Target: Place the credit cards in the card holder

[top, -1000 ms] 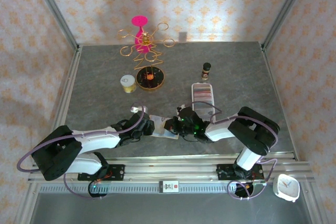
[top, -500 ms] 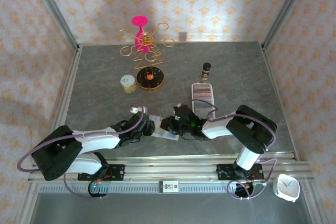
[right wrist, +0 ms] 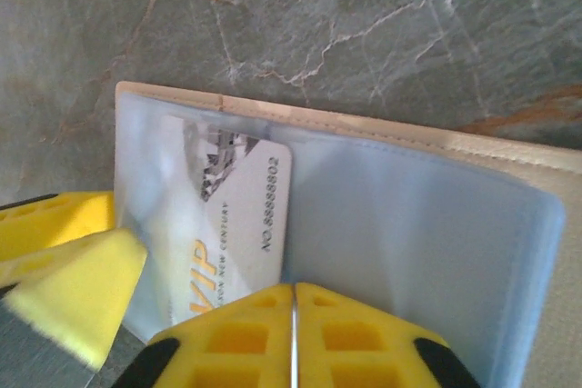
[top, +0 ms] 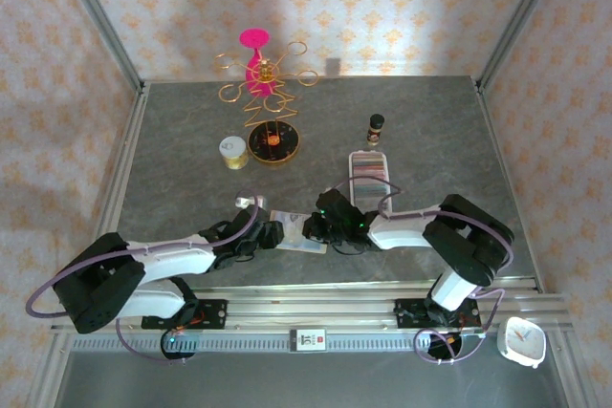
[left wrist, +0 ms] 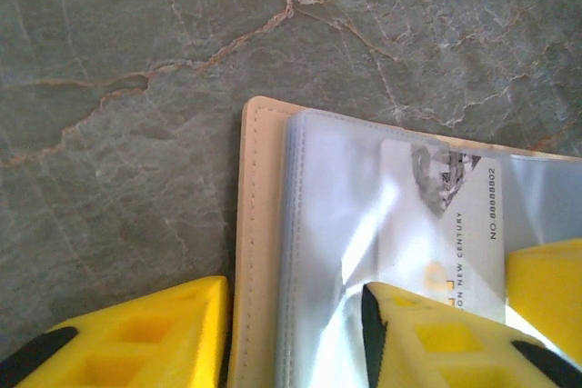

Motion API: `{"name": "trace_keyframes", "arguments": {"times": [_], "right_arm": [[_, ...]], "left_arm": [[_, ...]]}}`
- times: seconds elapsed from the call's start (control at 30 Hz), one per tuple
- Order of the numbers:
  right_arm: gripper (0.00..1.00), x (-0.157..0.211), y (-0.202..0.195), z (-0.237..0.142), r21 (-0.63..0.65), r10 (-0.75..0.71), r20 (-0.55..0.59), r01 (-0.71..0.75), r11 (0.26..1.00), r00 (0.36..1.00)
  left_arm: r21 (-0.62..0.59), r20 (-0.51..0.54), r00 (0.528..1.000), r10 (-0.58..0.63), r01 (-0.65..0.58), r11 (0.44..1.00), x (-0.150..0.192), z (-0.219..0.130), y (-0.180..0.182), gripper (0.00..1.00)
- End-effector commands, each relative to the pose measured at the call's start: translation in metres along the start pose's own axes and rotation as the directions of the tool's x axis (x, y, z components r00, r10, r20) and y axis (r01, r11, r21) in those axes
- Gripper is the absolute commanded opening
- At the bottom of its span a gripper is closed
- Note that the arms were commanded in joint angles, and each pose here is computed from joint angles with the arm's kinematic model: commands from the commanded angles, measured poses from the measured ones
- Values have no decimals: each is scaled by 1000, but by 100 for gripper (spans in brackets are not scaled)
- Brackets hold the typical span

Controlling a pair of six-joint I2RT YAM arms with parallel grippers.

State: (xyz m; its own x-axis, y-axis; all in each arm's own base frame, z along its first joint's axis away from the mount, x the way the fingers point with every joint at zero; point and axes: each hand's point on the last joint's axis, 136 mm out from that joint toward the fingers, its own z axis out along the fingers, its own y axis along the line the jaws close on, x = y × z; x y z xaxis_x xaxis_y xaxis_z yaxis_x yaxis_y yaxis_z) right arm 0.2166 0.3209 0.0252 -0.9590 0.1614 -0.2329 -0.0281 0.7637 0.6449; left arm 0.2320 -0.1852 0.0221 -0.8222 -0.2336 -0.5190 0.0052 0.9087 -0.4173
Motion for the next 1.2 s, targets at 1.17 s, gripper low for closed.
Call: {"name": "trace_keyframes", "arguments": {"times": [1.17], "right_arm": [[4,12,-2,20,-19,-3,-29,2,1000,1000]], "left_arm": [[241,-77,993,-91,108,964,15,-14,-24,44]]}}
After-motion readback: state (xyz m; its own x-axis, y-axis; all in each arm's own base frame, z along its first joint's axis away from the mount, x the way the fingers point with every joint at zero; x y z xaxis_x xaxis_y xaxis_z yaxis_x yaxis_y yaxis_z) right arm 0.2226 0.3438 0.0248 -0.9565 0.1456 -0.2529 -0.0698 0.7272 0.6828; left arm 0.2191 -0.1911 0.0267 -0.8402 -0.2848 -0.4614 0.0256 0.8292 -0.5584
